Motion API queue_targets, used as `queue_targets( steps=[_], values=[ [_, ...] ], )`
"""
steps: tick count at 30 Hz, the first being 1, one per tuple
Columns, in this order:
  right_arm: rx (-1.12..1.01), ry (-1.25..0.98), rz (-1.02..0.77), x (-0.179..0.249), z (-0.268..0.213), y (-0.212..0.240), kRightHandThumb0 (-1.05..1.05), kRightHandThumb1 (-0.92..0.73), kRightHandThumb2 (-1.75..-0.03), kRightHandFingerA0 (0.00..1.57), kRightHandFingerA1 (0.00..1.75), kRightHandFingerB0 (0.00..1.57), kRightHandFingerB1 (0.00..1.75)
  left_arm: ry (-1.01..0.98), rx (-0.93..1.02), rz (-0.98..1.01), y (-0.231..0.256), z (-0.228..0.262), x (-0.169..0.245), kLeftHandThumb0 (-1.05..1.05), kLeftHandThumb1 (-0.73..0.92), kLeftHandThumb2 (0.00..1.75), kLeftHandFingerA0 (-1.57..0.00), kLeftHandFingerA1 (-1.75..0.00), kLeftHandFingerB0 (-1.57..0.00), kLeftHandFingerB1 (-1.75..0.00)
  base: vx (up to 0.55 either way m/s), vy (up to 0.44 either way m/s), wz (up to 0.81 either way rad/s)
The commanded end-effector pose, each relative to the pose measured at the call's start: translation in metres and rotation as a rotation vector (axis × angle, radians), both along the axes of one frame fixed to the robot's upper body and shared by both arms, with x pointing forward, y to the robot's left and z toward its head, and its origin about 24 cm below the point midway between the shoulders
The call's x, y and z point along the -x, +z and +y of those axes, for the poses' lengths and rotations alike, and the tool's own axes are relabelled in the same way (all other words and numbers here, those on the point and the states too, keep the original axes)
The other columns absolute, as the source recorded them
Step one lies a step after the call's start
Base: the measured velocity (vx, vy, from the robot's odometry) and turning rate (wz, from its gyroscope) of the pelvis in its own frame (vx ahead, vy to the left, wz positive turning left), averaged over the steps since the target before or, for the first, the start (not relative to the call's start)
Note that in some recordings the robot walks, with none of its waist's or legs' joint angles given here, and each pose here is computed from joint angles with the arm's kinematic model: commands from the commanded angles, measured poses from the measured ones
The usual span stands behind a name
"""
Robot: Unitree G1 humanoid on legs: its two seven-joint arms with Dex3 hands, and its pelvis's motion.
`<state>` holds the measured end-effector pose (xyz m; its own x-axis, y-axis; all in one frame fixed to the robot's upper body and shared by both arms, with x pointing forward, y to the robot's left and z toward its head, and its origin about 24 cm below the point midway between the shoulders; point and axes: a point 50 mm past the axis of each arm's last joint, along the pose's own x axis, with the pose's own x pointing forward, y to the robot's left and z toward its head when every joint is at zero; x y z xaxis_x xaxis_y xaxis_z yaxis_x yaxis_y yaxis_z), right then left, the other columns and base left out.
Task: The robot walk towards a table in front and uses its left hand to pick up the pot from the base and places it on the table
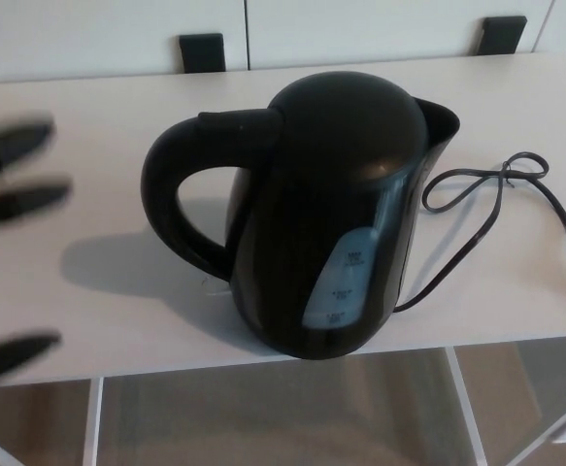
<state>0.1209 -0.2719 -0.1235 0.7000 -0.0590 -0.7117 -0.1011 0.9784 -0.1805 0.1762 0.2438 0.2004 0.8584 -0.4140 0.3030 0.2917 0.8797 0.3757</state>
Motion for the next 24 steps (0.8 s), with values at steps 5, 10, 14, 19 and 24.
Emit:
queue_targets(
  steps=[5, 10, 14, 19, 24],
  values=[
    [0.037, -0.022, 0.002, -0.005, -0.012, 0.004, -0.63, -0.26, -0.84, 0.74, 0.83, 0.52, 0.73, 0.349, 0.087, -0.021, 0.014, 0.016, -0.050, -0.41, 0.36, 0.69, 0.00, -0.34, 0.00, -0.18, 0.00, 0.000, 0.00],
    [0.034, -0.009, -0.007, -0.007, -0.010, 0.004, -0.64, -0.27, -0.85, 0.72, 0.83, 0.52, 0.73, 0.375, -0.065, 0.029, -0.013, 0.005, -0.071, -0.46, 0.29, 0.69, -0.05, -0.45, -0.03, -0.31, 0.00, 0.000, 0.00],
    [0.031, -0.016, -0.009, -0.008, -0.009, 0.004, -0.65, -0.26, -0.85, 0.73, 0.84, 0.52, 0.74, 0.363, -0.137, 0.056, -0.031, -0.001, -0.080, -0.51, 0.34, 0.65, -0.04, -0.40, -0.08, -0.24, 0.00, 0.000, 0.00],
    [0.039, -0.018, -0.012, -0.012, -0.010, 0.005, -0.67, -0.26, -0.85, 0.74, 0.85, 0.52, 0.74, 0.295, -0.271, 0.108, -0.044, -0.010, -0.088, -0.61, 0.39, 0.77, 0.00, -0.22, 0.00, -0.14, 0.00, 0.000, 0.00],
    [0.035, -0.010, -0.018, -0.013, -0.010, 0.006, -0.69, -0.26, -0.84, 0.74, 0.85, 0.53, 0.75, 0.214, -0.304, 0.209, -0.054, -0.017, -0.092, -0.67, 0.41, 0.74, 0.00, -0.03, 0.00, 0.00, 0.00, 0.000, 0.00]
  ],
)
